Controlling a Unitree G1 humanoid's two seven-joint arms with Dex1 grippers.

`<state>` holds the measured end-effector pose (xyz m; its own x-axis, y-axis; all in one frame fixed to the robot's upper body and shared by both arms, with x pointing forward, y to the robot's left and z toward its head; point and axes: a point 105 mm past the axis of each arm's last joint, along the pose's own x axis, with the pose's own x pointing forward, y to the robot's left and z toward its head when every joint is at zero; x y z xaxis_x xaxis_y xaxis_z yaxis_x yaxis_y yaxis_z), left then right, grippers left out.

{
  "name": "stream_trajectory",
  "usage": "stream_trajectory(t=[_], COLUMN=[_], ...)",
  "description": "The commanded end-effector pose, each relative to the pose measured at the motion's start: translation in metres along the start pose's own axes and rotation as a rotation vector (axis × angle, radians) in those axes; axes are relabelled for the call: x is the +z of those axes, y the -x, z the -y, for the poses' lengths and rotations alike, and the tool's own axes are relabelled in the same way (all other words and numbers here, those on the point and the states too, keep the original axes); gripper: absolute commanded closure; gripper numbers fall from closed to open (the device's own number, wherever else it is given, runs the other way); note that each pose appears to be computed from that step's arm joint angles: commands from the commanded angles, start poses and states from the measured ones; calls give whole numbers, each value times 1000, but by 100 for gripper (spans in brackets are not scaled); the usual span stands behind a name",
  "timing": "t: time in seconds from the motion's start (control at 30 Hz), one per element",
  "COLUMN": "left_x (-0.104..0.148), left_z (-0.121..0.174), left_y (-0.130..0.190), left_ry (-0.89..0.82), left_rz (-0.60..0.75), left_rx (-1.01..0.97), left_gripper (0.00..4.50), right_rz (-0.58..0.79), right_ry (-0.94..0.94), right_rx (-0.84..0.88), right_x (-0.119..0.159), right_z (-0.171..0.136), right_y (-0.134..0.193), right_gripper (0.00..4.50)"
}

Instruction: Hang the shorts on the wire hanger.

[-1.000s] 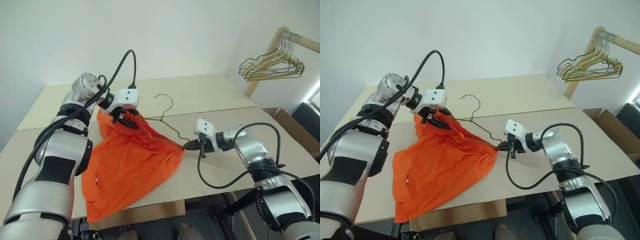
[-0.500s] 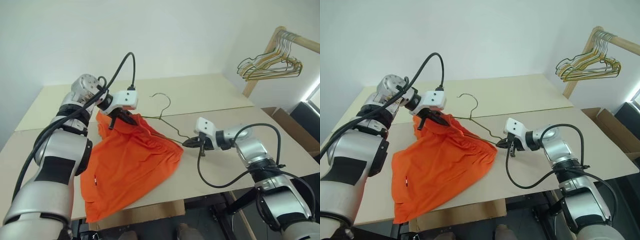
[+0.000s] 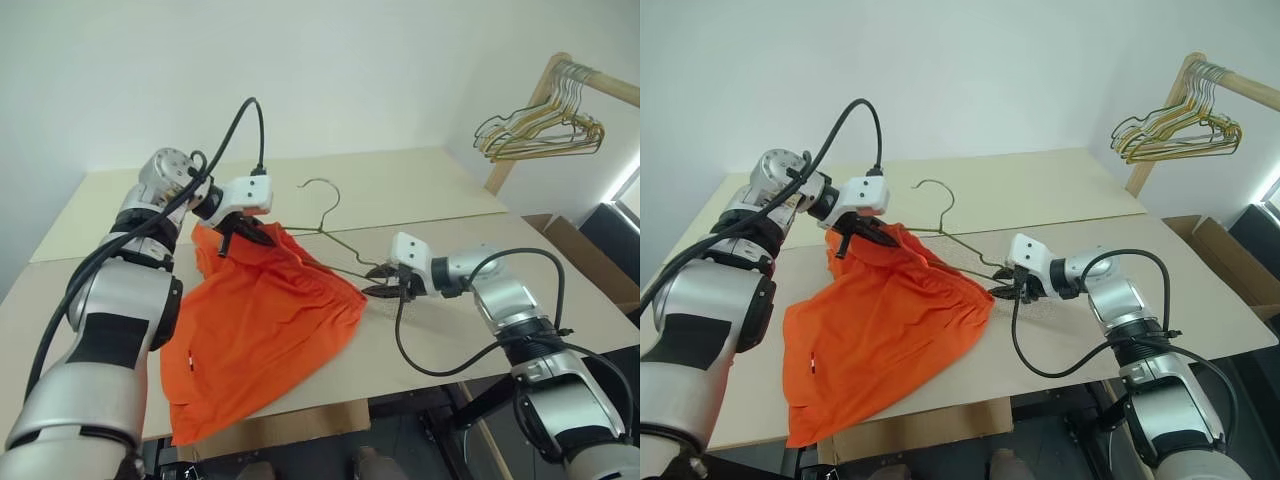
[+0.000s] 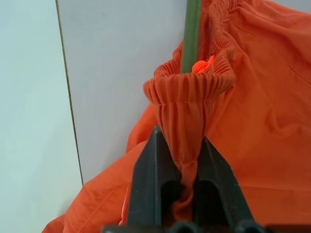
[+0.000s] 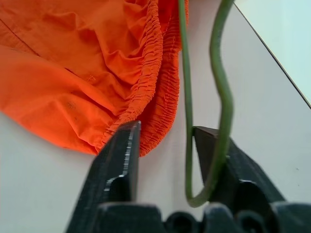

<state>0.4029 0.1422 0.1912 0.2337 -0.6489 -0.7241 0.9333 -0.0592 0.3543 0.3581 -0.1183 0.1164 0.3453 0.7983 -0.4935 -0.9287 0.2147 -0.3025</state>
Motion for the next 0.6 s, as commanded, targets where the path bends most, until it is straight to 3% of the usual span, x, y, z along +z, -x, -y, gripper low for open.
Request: stream_trajectory(t=[0.03, 0.13, 0.27, 0.4, 0.6], left_x=[12, 19, 21, 23, 25], left_z=[-13, -16, -15, -15, -17], left_y=[20, 29, 37, 43, 45], left_ry=[-37, -57, -81, -97, -107], left_rz=[52, 77, 87, 90, 92], left_rx=[89, 105, 100, 105, 117], left_gripper=[450, 450, 450, 450, 450], right_rz=[55, 87, 169, 203, 330], right_ry=[7, -121, -310, -482, -664], right_rx=[-73, -164, -267, -255, -148], right_x=[9, 2, -9, -25, -17], right_z=[9, 21, 28, 11, -29], right_y=[19, 35, 61, 73, 41], right_gripper=[123, 37, 37, 37, 37])
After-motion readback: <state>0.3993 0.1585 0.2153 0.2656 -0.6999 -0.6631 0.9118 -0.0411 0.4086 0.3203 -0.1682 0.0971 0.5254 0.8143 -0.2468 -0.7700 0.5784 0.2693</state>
